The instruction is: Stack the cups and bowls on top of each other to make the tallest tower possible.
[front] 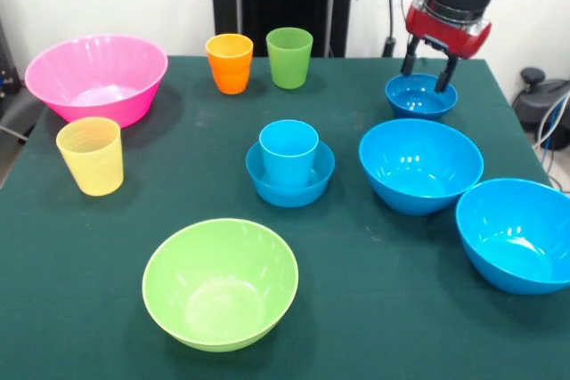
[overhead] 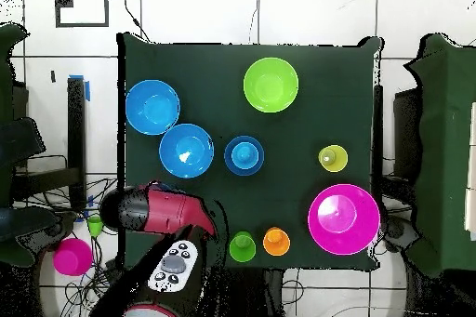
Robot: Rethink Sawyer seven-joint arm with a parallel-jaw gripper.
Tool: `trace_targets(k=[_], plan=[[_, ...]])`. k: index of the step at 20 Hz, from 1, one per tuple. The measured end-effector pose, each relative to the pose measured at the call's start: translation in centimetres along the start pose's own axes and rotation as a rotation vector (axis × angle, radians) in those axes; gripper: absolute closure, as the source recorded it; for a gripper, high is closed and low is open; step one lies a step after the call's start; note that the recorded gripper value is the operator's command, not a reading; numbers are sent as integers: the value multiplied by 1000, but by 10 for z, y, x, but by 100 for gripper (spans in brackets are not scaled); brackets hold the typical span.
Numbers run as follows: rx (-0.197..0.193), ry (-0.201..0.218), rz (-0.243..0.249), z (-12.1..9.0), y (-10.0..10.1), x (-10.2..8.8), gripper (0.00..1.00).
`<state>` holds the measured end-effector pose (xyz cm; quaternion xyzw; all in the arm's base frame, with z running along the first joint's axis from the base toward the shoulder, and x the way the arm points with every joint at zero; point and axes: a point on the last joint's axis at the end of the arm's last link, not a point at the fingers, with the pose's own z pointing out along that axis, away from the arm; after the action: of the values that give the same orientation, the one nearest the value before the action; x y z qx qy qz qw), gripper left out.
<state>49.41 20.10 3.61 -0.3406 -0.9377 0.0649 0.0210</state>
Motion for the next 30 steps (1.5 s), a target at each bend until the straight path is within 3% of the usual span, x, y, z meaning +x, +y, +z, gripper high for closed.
trace_targets(k=[11,17,24,30], plan=[[11,28,-1,16,26,50,0],[15,23,27,30,26,51,0],[20,-11,27,50,21,50,0],[37,-15,30,66,15,52,0]])
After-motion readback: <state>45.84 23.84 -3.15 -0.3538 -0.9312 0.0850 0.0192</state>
